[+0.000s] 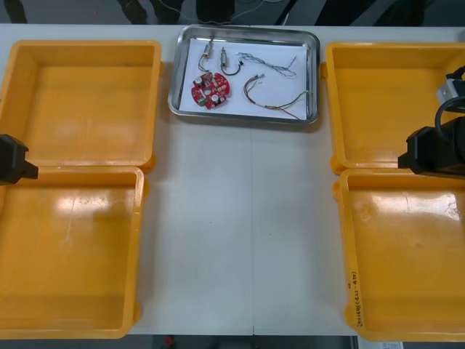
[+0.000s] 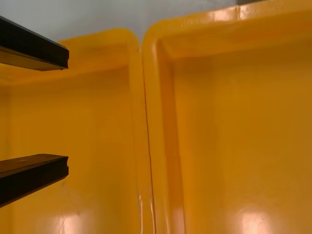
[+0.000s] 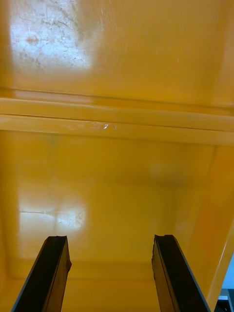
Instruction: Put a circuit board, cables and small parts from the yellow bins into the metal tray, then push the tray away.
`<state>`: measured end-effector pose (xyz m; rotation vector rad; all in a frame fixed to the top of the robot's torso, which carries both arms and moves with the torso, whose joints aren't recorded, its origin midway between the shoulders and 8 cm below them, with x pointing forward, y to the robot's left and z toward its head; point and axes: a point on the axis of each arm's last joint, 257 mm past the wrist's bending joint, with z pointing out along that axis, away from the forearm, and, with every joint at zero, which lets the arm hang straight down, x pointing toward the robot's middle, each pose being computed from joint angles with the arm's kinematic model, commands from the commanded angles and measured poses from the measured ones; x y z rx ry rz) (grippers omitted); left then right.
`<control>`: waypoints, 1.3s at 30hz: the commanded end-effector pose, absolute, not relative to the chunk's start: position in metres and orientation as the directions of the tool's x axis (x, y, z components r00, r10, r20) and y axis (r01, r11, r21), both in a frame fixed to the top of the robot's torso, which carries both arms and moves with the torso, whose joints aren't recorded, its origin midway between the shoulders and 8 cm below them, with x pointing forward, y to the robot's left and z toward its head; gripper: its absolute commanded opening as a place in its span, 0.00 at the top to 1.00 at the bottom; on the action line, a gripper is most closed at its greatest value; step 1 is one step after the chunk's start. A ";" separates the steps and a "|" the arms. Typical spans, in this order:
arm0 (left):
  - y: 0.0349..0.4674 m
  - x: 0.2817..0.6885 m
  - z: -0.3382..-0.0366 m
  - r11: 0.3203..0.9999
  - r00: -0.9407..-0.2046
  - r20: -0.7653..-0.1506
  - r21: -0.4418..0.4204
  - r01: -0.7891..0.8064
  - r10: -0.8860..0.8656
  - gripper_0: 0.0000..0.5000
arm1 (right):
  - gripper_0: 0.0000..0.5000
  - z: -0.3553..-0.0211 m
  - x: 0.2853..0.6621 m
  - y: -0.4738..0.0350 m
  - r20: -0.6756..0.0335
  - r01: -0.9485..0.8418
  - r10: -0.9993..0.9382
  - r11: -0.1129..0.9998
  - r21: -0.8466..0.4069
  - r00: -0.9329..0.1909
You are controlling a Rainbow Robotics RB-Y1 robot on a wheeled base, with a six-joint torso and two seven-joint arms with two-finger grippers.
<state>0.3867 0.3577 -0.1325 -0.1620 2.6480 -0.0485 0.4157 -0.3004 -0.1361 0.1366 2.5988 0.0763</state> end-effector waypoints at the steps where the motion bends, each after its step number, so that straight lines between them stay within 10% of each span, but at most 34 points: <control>1: 0.372 0.382 -0.120 0.998 -0.871 -0.489 0.009 -0.062 -0.050 0.00 | 0.00 -0.139 0.402 -0.344 -0.475 0.110 0.123 0.992 0.055 -0.871; 39: 0.372 0.382 -0.120 0.998 -0.871 -0.489 0.009 -0.062 -0.050 0.00 | 0.00 -0.155 0.394 -0.393 -0.404 0.082 0.078 0.997 0.007 -0.912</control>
